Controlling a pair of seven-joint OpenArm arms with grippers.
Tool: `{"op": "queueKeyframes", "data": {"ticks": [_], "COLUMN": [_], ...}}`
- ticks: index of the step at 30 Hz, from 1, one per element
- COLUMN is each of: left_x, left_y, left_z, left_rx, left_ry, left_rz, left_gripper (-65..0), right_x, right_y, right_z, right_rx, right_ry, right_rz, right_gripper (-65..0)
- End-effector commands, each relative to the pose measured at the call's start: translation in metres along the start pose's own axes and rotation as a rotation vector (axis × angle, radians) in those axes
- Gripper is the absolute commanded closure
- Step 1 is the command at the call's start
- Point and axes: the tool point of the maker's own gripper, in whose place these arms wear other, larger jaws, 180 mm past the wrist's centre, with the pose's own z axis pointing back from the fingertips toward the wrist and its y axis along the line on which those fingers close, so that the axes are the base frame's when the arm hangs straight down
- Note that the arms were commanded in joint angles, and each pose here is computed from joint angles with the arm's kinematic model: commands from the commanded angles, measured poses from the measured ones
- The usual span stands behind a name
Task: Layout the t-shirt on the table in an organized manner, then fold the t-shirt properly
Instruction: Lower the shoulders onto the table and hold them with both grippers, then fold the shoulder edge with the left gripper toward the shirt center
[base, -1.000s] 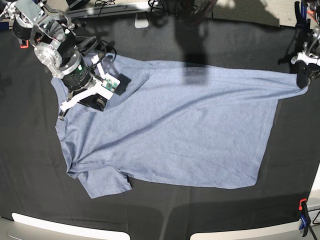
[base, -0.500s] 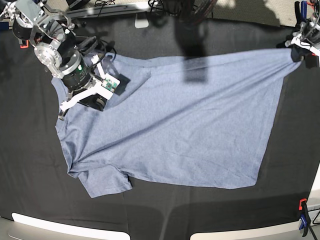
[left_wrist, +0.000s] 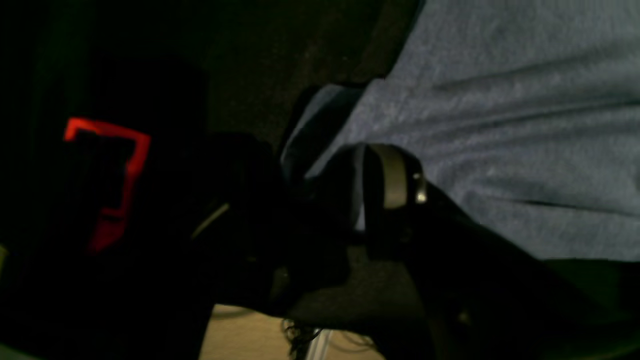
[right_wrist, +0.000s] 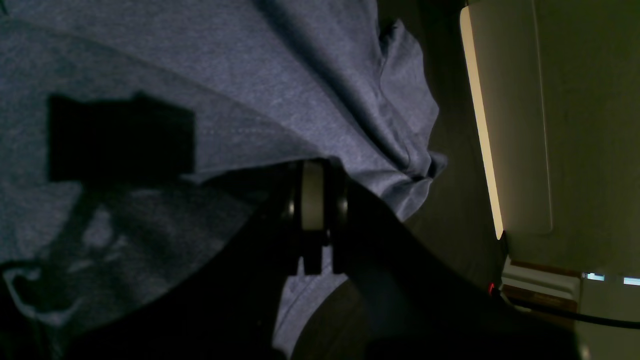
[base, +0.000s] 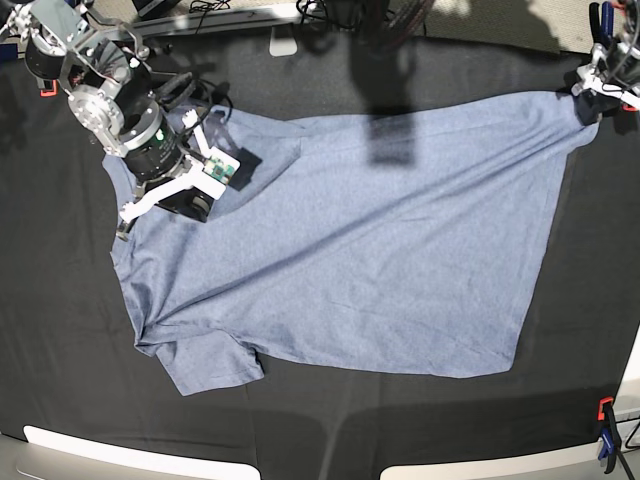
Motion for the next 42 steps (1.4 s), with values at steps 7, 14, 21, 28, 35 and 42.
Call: {"op": "queueKeyframes", "data": {"ticks": [7,14,21,28,35,42], "left_x": [-0.015,-0.026,-0.041,0.008,0.058,0.091], "left_y": [0.018,-0.001,-0.009,-0.021,-0.036,-0.046], "left_z": [-0.003,-0.002,0.018,0.024,0.002,-0.010], "left_rx": [0.037,-0.067,-0.106,-0.097,-0.112,-0.118], "left_ry": [0.013,0.076,0.140,-0.021,-0.143,-0.209], "left_rz": [0.024,0.057,0.046,0.001,0.029,0.031], "left_gripper": [-23.6,0.0,0.0,0.0,0.0,0.0], "right_x": [0.001,0.001,0.001,0.001,0.001,0.002], "right_y": [-0.016,-0.016,-0.016,-0.015,-0.015,-0.015], "right_z": [0.001,0.001,0.001,0.001,0.001,0.001], "right_rx": [-0.046,-0.046,-0.046,-0.044,-0.043,-0.044], "right_ry": [-0.007,-0.006,-0.007,-0.007,-0.007,-0.007], "right_rz": [0.019,0.019,0.019,0.016,0.016,0.015], "right_gripper": [0.0,0.0,0.0,0.0,0.0,0.0]}}
